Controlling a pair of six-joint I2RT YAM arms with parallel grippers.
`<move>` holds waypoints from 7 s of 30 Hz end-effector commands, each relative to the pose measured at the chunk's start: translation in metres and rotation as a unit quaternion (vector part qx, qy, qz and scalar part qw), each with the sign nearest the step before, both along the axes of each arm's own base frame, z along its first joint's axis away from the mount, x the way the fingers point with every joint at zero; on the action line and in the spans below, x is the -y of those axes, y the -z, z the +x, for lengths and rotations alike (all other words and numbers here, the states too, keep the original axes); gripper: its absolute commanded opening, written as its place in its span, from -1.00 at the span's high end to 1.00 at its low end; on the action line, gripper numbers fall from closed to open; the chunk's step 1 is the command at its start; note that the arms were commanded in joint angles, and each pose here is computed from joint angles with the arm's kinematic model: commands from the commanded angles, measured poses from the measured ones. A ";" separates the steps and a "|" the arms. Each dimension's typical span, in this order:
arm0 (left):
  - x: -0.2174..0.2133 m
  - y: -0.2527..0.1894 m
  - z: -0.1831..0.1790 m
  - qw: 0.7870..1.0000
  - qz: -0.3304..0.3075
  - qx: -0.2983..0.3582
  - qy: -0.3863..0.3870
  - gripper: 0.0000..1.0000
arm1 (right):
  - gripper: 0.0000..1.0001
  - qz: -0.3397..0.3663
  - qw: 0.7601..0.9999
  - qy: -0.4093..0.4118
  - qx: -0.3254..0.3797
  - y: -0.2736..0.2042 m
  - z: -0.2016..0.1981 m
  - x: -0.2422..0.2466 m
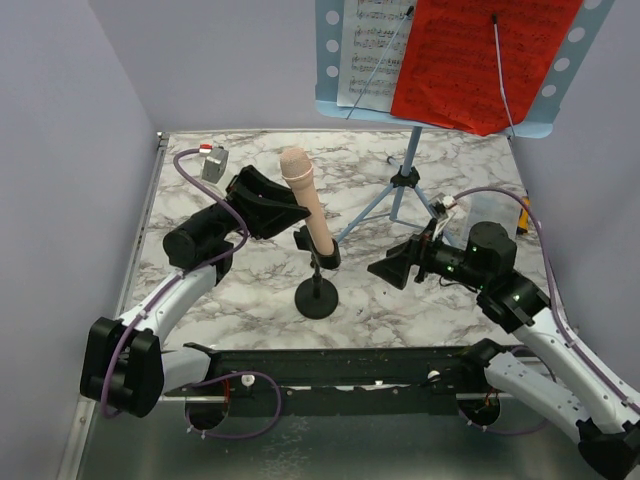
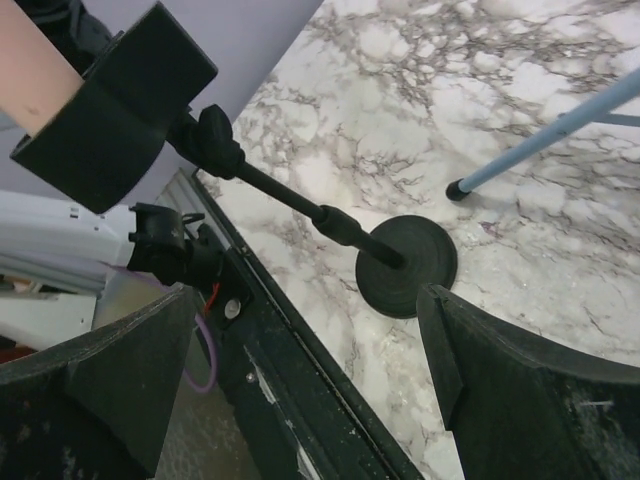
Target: Set up the instrument practice props
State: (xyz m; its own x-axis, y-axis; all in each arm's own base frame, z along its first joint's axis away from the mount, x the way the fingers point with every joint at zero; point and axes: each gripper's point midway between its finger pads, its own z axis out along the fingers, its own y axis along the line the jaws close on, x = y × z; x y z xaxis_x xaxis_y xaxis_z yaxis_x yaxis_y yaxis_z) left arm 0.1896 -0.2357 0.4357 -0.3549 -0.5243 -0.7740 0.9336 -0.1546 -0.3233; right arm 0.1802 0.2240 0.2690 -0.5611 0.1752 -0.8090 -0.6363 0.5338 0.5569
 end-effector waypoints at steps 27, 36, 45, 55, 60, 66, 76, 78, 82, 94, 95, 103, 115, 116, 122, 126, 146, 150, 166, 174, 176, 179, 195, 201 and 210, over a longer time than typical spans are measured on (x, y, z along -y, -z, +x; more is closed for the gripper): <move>-0.016 0.015 0.005 0.998 0.026 -0.008 -0.063 -0.92 | -0.98 0.048 0.979 -0.095 0.176 -0.173 0.023 -0.088; -0.050 0.049 0.029 0.982 0.068 -0.117 -0.131 -0.98 | -0.97 -0.060 0.980 0.045 0.184 -0.161 0.035 -0.139; -0.057 0.105 0.047 0.946 0.148 -0.218 -0.188 -0.98 | -0.94 -0.201 0.933 0.176 0.243 -0.157 0.054 -0.159; -0.074 0.122 0.068 0.904 0.246 -0.215 -0.277 -0.96 | 0.10 -0.260 0.892 0.206 0.306 -0.165 0.071 -0.166; -0.060 0.109 0.052 0.926 0.261 -0.164 -0.217 -0.92 | 0.69 -0.211 0.905 0.106 0.353 -0.163 0.044 -0.170; -0.038 0.094 0.020 0.962 0.231 -0.107 -0.101 -0.87 | 0.99 -0.086 0.889 -0.025 0.448 -0.183 -0.008 -0.151; 0.016 0.085 -0.035 0.969 0.210 0.119 -0.053 -0.98 | 0.99 -0.034 0.887 -0.107 0.449 -0.189 -0.009 -0.144; 0.023 0.090 -0.034 0.969 0.216 0.117 -0.040 -0.98 | 0.99 -0.031 0.890 -0.109 0.442 -0.190 -0.006 -0.143; 0.035 0.104 -0.026 0.968 0.221 0.101 -0.055 -0.97 | 0.99 -0.030 0.894 -0.109 0.434 -0.187 -0.007 -0.140; 0.046 0.118 -0.009 0.960 0.220 0.109 -0.132 -0.92 | 0.99 -0.027 0.897 -0.108 0.428 -0.183 -0.009 -0.136; 0.047 0.120 -0.010 0.961 0.222 0.107 -0.127 -0.90 | 0.99 -0.026 0.897 -0.106 0.429 -0.184 -0.009 -0.136; 0.052 0.135 -0.012 0.960 0.236 0.106 -0.109 -0.35 | 0.99 -0.020 0.895 -0.108 0.432 -0.186 -0.011 -0.135; 0.051 0.145 -0.013 0.952 0.263 0.112 -0.106 1.00 | 0.99 -0.026 0.896 -0.100 0.433 -0.174 -0.010 -0.130; 0.051 0.145 -0.014 0.952 0.264 0.112 -0.103 1.00 | 1.00 -0.028 0.896 -0.097 0.433 -0.173 -0.008 -0.130; 0.053 0.146 -0.018 0.954 0.266 0.112 -0.084 1.00 | 0.99 -0.036 0.900 -0.099 0.423 -0.151 -0.007 -0.130; 0.052 0.148 -0.018 0.953 0.267 0.113 -0.089 1.00 | 0.99 -0.039 0.906 -0.093 0.411 -0.140 -0.005 -0.129; 0.051 0.143 -0.025 0.955 0.262 0.115 -0.077 1.00 | 0.99 -0.028 0.914 -0.076 0.397 -0.113 -0.008 -0.115; 0.052 0.143 -0.026 0.956 0.261 0.111 -0.069 1.00 | 0.99 -0.026 0.914 -0.073 0.397 -0.114 -0.008 -0.114; 0.049 0.137 -0.020 0.959 0.257 0.079 -0.092 -0.52 | 0.44 -0.024 0.923 -0.058 0.380 -0.109 -0.008 -0.104; 0.047 0.133 -0.023 0.959 0.261 0.069 -0.088 -0.75 | -0.73 -0.040 0.957 -0.035 0.284 -0.091 -0.011 -0.083; 0.046 0.130 -0.022 0.958 0.263 0.062 -0.091 -0.74 | -0.98 -0.043 0.971 -0.020 0.235 -0.085 -0.013 -0.072; 0.045 0.130 -0.023 0.958 0.264 0.055 -0.094 -0.73 | -0.99 -0.041 0.989 0.004 0.145 -0.080 -0.018 -0.060; 0.048 0.134 -0.025 0.960 0.266 0.046 -0.075 -0.48 | -0.55 -0.049 0.996 -0.002 0.076 -0.069 -0.021 -0.071; 0.048 0.138 -0.025 0.960 0.268 0.034 -0.074 -0.32 | -0.23 -0.071 0.994 0.009 0.084 -0.060 -0.016 -0.067; 0.053 0.153 -0.031 0.959 0.281 0.002 -0.037 -0.18 | -0.01 -0.107 0.991 -0.015 0.085 -0.032 -0.019 -0.070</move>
State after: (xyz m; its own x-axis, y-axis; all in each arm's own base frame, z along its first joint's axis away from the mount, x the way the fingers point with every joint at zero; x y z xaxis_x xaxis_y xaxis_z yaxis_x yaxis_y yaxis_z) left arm 0.1678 -0.2857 0.2882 -0.2786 -0.0688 -0.9579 0.9443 0.1621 -0.2863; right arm 0.1655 0.2945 0.3259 -0.3909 0.0417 -0.9195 -0.7265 0.5994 0.3360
